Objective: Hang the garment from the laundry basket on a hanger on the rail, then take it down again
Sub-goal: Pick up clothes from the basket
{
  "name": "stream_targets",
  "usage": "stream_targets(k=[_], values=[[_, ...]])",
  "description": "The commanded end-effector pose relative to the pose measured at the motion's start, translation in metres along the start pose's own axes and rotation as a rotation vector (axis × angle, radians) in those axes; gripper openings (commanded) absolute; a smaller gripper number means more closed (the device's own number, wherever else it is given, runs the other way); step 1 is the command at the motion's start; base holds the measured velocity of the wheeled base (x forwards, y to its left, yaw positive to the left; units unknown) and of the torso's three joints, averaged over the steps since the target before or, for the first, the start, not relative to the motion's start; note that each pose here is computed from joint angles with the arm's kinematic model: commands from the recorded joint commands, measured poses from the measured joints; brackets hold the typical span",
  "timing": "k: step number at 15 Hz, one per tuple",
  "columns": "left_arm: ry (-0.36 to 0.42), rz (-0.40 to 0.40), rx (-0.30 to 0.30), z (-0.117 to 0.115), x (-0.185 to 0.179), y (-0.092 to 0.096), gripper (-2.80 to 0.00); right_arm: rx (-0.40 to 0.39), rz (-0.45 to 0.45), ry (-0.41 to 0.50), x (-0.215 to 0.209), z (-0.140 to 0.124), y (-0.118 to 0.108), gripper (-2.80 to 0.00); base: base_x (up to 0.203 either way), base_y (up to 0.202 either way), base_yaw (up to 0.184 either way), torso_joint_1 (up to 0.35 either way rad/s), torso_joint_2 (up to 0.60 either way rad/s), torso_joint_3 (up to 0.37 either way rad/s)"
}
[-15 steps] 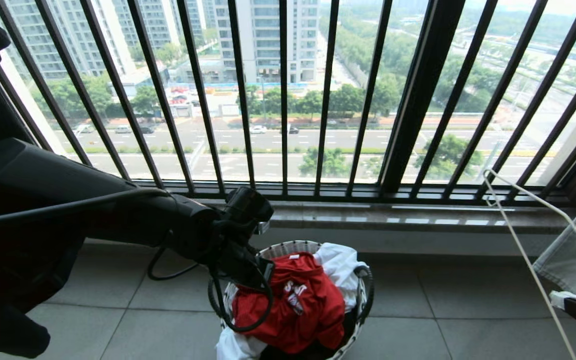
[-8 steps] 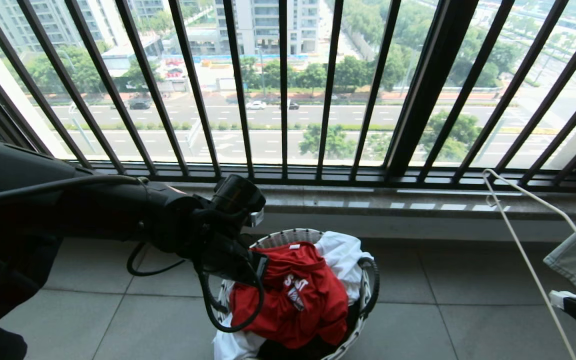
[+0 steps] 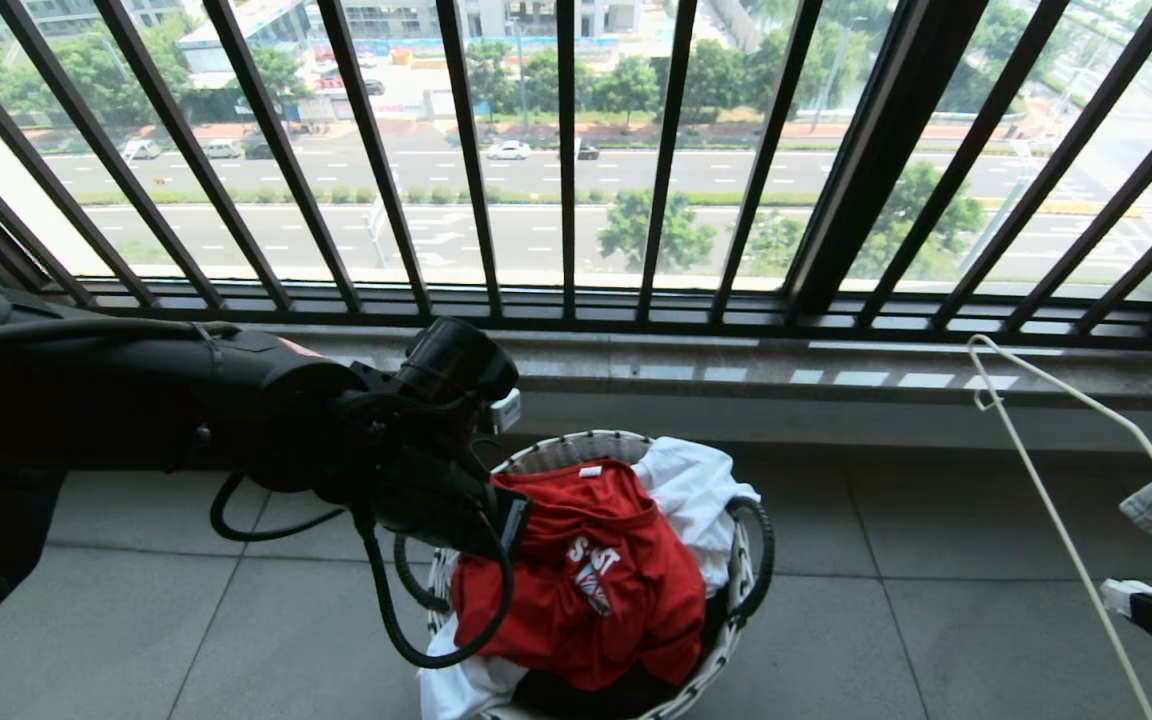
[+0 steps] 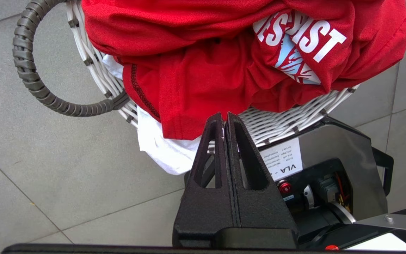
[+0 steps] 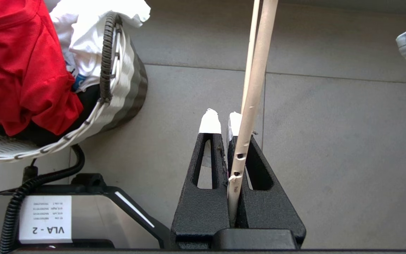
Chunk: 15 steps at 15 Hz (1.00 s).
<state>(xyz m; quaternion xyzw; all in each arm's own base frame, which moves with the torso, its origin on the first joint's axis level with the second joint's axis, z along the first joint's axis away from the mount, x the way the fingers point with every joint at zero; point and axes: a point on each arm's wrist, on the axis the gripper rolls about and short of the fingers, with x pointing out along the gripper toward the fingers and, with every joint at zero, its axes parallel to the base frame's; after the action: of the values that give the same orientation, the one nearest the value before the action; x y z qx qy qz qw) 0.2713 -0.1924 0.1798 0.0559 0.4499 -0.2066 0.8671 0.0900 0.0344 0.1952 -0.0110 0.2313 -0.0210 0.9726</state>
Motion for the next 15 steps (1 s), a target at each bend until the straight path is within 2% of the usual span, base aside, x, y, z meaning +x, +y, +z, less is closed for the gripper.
stream_targets(k=[1,12,15], values=[[-0.017,-0.005,0.000,0.001,-0.007,-0.001,-2.80,0.005,0.000,-0.011,-0.003,0.000,-0.001,-2.80,0.000,0.000,0.000,0.006,0.00,-0.199],[-0.052,-0.020,0.000,0.003,-0.018,-0.002,-2.80,0.008,0.001,-0.022,-0.006,-0.001,-0.003,-2.80,0.000,0.000,0.000,0.003,0.00,-0.192],[-0.076,-0.025,0.003,0.008,0.000,-0.005,-2.80,0.008,0.001,-0.025,-0.006,-0.001,-0.003,-2.80,0.000,0.000,0.000,0.004,0.00,-0.038]])
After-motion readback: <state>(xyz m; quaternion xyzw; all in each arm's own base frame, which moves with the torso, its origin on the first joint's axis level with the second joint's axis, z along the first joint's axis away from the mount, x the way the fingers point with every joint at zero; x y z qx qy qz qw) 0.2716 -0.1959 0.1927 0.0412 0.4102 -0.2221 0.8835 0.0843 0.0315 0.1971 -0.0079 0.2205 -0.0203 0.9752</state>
